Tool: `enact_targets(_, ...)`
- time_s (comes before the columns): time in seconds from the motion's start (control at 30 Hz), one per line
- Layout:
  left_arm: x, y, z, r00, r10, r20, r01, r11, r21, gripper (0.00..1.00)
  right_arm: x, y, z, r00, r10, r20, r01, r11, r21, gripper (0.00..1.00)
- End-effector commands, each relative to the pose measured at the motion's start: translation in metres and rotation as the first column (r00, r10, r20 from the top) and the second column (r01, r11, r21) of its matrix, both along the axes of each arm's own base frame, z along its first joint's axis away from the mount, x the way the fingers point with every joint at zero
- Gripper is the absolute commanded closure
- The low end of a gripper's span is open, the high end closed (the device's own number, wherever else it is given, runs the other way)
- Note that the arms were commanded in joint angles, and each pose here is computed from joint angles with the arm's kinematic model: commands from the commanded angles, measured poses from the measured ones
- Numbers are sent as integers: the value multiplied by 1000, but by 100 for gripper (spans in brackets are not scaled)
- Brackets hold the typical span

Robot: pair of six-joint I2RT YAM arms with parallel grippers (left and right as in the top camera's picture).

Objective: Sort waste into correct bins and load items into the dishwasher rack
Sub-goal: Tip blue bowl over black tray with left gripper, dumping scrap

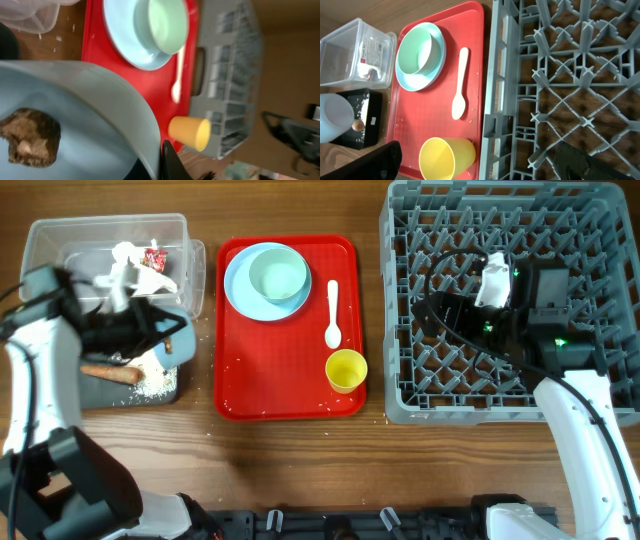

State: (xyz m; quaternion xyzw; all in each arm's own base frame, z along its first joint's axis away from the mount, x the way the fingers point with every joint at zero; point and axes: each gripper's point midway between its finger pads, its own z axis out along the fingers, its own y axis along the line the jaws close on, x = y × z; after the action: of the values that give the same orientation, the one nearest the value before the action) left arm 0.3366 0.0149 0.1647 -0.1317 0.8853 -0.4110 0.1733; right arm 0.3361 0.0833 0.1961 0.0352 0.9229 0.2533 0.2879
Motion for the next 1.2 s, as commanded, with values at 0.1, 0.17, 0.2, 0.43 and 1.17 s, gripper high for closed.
enact_targets(0.1, -7, 56, 33, 900, 227, 371, -67, 915, -399, 96, 4, -2, 4, 1000, -10, 7, 10, 1000, -4, 0)
enact_targets(0.17, -11, 74, 31, 879, 312, 361, -106, 866, -489, 96, 4, -2, 4, 1000, -10, 7, 10, 1000, -4, 0)
enact_targets(0.2, -11, 78, 27, 883, 331, 331, -128, 851, -509, 96, 4, -2, 4, 1000, -11, 7, 11, 1000, -4, 0)
enact_targets(0.43, -12, 89, 17, 909, 394, 138, -234, 755, -612, 96, 4, -2, 4, 1000, -11, 6, 11, 1000, -4, 0)
enact_targets(1.17, 9, 120, -18, 880, 464, -98, -446, 741, -502, 96, 3, -2, 3, 1000, -29, -10, 29, 1000, 10, 0)
